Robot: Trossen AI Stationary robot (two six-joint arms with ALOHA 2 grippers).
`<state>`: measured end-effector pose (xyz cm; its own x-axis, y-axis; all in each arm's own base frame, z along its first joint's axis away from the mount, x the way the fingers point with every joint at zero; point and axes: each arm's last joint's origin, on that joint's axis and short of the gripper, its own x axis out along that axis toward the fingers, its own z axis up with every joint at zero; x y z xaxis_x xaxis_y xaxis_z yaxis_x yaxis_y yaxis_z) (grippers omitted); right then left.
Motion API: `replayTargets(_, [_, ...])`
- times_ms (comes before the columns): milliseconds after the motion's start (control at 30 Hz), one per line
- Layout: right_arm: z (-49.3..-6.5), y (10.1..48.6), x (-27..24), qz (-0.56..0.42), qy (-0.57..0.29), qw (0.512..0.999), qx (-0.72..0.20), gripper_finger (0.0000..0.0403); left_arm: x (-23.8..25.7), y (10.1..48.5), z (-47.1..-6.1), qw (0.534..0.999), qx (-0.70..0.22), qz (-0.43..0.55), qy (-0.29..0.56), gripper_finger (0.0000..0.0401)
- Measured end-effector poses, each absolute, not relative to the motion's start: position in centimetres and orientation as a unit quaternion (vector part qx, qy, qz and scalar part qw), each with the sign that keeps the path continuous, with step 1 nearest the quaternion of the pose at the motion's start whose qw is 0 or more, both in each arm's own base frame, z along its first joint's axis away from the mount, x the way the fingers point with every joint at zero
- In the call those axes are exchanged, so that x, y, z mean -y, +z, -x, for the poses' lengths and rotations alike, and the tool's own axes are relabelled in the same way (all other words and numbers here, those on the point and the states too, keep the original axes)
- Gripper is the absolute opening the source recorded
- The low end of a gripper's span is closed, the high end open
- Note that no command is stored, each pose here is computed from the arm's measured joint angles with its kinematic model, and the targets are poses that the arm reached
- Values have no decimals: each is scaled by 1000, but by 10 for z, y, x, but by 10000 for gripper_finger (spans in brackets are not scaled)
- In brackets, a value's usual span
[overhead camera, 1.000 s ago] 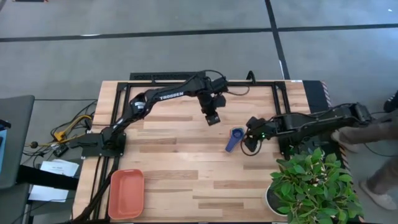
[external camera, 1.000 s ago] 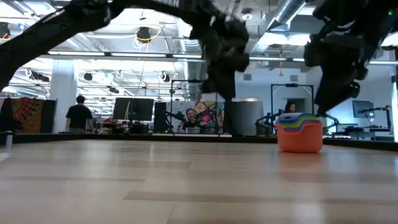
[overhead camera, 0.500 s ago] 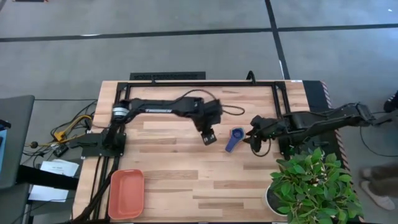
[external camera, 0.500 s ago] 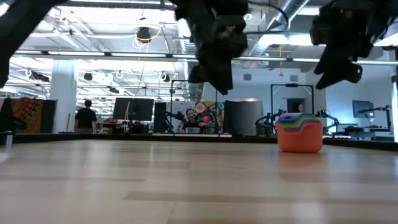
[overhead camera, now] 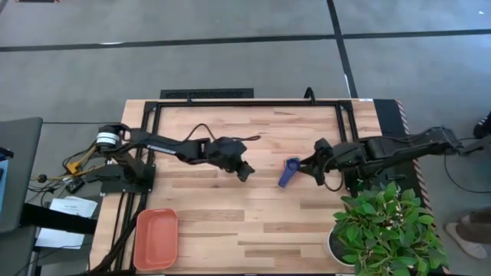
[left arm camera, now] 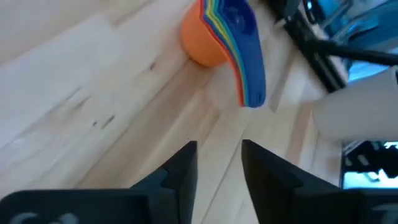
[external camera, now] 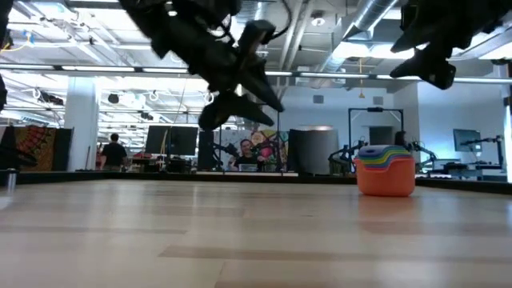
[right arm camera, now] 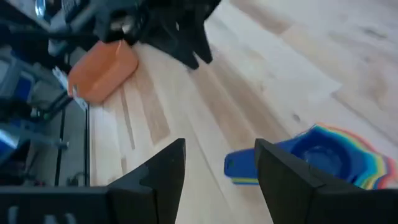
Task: Nest measuring cups in basket
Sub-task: Put the stacked colored measuring cups into the orange bin
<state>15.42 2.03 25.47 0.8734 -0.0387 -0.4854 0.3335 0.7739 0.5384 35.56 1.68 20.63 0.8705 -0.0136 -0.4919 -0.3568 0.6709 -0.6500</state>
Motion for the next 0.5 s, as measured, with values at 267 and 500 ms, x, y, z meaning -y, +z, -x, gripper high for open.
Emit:
replayTargets(267, [-149, 270, -7, -364, -163, 907, -135, 209, -21, 193, -389, 910, -165, 378, 34, 210])
replayTargets(500, [-144, 299, 4, -389, -179, 901, -75, 202, -40, 166, -425, 902, -185, 389, 26, 293])
